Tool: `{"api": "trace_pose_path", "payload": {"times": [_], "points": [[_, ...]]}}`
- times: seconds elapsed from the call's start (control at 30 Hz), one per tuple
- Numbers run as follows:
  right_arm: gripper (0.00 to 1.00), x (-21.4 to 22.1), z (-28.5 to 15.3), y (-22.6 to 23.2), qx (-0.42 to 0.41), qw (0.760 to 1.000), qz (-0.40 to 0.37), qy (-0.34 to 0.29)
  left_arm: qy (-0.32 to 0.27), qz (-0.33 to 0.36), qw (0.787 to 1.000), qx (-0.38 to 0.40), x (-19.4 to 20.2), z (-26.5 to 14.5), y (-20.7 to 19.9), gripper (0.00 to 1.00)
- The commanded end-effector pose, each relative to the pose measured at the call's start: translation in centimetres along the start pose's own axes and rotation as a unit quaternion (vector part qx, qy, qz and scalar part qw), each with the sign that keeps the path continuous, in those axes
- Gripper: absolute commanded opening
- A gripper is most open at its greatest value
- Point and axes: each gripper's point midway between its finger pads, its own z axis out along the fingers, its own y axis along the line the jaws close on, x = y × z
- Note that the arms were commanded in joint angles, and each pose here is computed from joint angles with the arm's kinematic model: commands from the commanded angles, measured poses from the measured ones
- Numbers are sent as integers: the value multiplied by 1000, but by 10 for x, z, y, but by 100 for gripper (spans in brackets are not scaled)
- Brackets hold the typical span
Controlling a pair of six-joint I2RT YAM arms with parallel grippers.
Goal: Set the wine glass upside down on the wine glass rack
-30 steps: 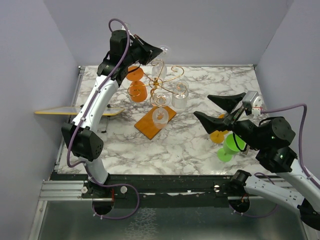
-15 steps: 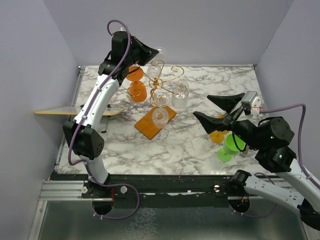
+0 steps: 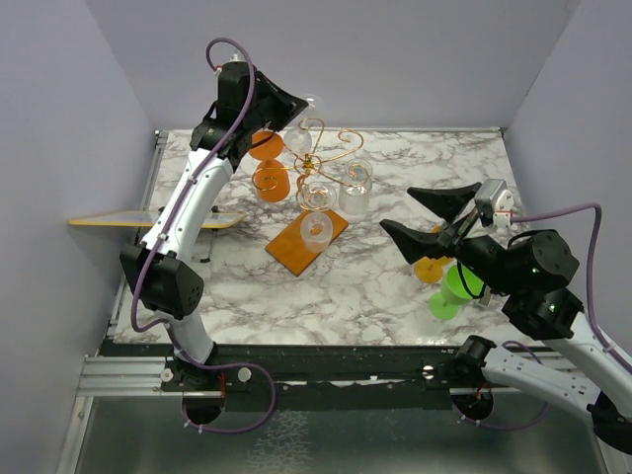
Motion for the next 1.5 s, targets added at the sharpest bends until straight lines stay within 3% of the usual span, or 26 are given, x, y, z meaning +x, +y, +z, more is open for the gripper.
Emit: {"api": "trace_pose_path", "payload": {"times": [0.0, 0.37, 0.9, 1.1, 1.47], "points": [[79, 5, 3, -1, 5, 1000, 6, 2, -23, 18, 1000, 9, -13, -19, -15, 0], [79, 7, 3, 0, 3, 1000, 9, 5, -35, 40, 998, -20, -16, -24, -2, 0], [79, 1, 4, 0, 4, 1000, 9, -8, -30, 44, 998, -28, -12, -23, 6, 19], [79, 1, 4, -1, 6, 1000, 13, -8, -27, 45, 998, -33, -10, -22, 10, 22], [79, 0, 4, -1, 6, 1000, 11, -8, -38, 47, 998, -35, -14, -26, 9, 41]]}}
